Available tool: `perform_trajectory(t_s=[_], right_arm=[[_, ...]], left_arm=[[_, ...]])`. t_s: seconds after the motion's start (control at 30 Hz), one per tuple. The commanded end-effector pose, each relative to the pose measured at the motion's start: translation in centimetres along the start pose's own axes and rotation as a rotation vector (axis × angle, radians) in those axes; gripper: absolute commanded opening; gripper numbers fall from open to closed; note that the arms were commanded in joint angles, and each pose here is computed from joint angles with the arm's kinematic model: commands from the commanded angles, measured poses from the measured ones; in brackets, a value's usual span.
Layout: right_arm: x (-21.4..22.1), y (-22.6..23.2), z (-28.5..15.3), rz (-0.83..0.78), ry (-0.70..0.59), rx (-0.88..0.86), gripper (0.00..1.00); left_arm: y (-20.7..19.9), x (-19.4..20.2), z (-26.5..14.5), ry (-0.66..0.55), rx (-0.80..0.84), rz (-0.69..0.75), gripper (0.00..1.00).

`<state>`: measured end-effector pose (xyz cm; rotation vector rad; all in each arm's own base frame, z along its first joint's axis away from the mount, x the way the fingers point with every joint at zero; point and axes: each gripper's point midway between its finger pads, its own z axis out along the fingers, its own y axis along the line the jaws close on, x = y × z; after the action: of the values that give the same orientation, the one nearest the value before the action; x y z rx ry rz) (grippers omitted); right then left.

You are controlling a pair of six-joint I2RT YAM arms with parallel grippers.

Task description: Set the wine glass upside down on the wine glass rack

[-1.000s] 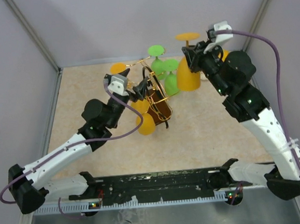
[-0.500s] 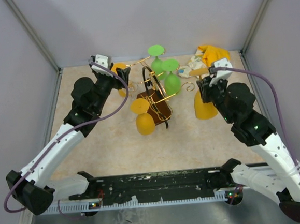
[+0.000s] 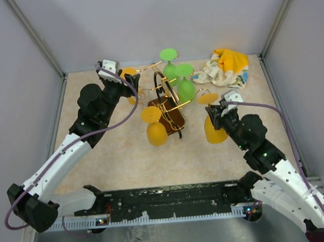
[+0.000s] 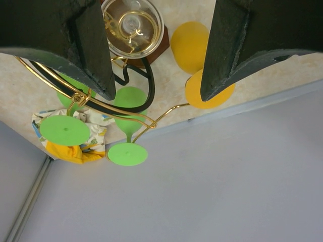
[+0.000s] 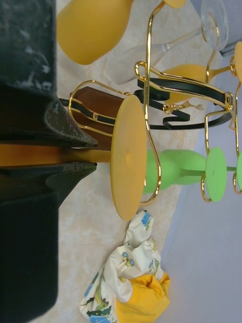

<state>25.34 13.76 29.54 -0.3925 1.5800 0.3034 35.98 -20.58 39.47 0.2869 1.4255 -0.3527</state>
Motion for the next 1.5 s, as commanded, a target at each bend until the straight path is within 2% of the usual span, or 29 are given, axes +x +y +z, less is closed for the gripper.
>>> perform_trajectory(t_s=[0.0, 0.2, 0.5, 0.7, 1.47], right_arm=[[-4.2, 0.3, -0.4, 0.007, -0.271, -0.027, 0.0], [-3.8, 0.9, -0.2, 0.016, -0.383, -0.05, 0.0], [-3.3, 1.7, 1.7, 0.026, -0.425, -0.071, 0.0], [-2.5, 1.5, 3.0, 0.025, -0.393, -0.049, 0.0], [-0.4, -0.1, 4.8, 0.026, -0.404, 0.058, 0.0]], left_arm=[[0.3, 0.5, 0.1, -0.006, -0.006, -0.014, 0.74], [0.6, 0.7, -0.1, -0.009, -0.023, -0.009, 0.73], [1.3, 1.2, -0.2, -0.005, -0.043, 0.008, 0.73], [1.7, 1.3, -0.4, -0.002, -0.055, 0.012, 0.73], [3.0, 2.2, -0.8, 0.025, -0.086, 0.028, 0.74]])
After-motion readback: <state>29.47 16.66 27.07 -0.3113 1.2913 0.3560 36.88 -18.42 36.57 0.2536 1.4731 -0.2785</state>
